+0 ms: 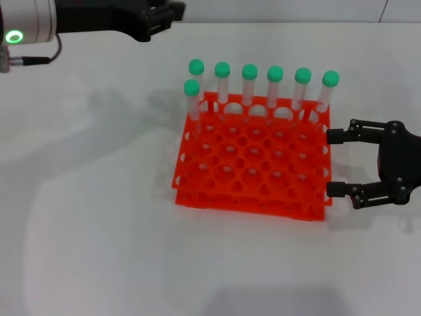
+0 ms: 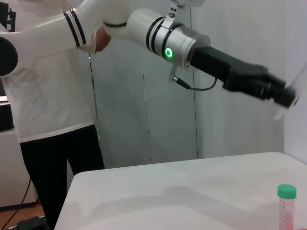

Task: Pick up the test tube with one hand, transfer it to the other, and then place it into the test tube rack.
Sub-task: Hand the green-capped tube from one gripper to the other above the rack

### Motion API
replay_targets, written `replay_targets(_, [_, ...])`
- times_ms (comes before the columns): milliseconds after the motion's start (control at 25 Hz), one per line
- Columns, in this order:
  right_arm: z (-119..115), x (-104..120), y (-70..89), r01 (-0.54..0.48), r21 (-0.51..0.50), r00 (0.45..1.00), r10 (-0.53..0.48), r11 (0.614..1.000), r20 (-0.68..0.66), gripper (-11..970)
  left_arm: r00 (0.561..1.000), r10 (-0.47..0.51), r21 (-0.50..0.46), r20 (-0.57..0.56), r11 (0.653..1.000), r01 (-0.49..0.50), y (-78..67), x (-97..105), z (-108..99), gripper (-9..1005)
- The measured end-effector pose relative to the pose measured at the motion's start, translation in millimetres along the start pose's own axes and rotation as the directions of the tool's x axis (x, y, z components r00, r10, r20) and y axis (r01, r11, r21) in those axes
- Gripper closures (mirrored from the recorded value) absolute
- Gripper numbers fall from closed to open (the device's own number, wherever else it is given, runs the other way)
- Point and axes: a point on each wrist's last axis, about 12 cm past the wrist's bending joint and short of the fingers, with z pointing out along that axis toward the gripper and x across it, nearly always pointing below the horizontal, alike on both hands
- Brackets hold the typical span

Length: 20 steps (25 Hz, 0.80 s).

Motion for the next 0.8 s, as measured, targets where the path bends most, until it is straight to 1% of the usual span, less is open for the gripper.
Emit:
replay_targets(80, [0.4,-0.2,-0.1,0.000,0.002,1.000,0.000,1.000,0.004,90,0.996,0.008,0.083,0.089,0.996,-0.016,-5.2,4.5,2.5,792])
replay_targets(160, [1.6,-0.5,0.0,-0.001,0.005,1.000,0.001,1.000,0.012,90,0.996,0.008,0.083,0.089,0.996,-0.016,-5.2,4.5,2.5,791])
replay_targets(200, [2.9,-0.8,0.0,-0.001,0.005,1.000,0.001,1.000,0.016,90,0.991,0.024,0.186,0.131,0.981,-0.048,-11.7,13.0,11.4,790])
replay_targets(280, [4.7,-2.2,-0.3,0.006,0.002,1.000,-0.006,1.000,0.019,90,0.992,0.047,0.245,0.120,0.967,-0.076,-15.5,19.5,18.3,790])
replay_targets(320, [5.3,-3.5,-0.1,0.015,-0.001,1.000,-0.015,1.000,0.021,90,0.992,0.074,0.310,0.104,0.945,-0.104,-19.9,27.0,26.4,789])
replay_targets(360, [5.3,-3.5,-0.1,0.015,-0.001,1.000,-0.015,1.000,0.021,90,0.992,0.074,0.310,0.104,0.945,-0.104,-19.9,27.0,26.4,789])
replay_targets(440, [3.8,-4.0,0.4,0.019,0.005,0.999,-0.019,1.000,0.026,91,0.992,0.096,0.370,0.086,0.921,-0.121,-23.6,33.6,34.1,788])
replay_targets(560, [0.0,-5.2,-1.3,0.020,0.029,0.999,-0.021,0.999,0.038,91,0.991,0.121,0.419,0.062,0.898,-0.136,-26.4,41.3,42.0,787])
replay_targets(640, [-2.8,-6.8,-3.5,0.014,0.049,0.999,-0.016,0.999,0.050,91,0.990,0.130,0.428,0.053,0.893,-0.141,-26.3,45.3,44.8,786])
replay_targets(800, [-9.2,-13.7,-10.0,-0.011,0.089,0.997,0.003,0.996,0.083,90,0.989,0.136,0.422,0.053,0.895,-0.146,-24.7,47.0,45.4,785])
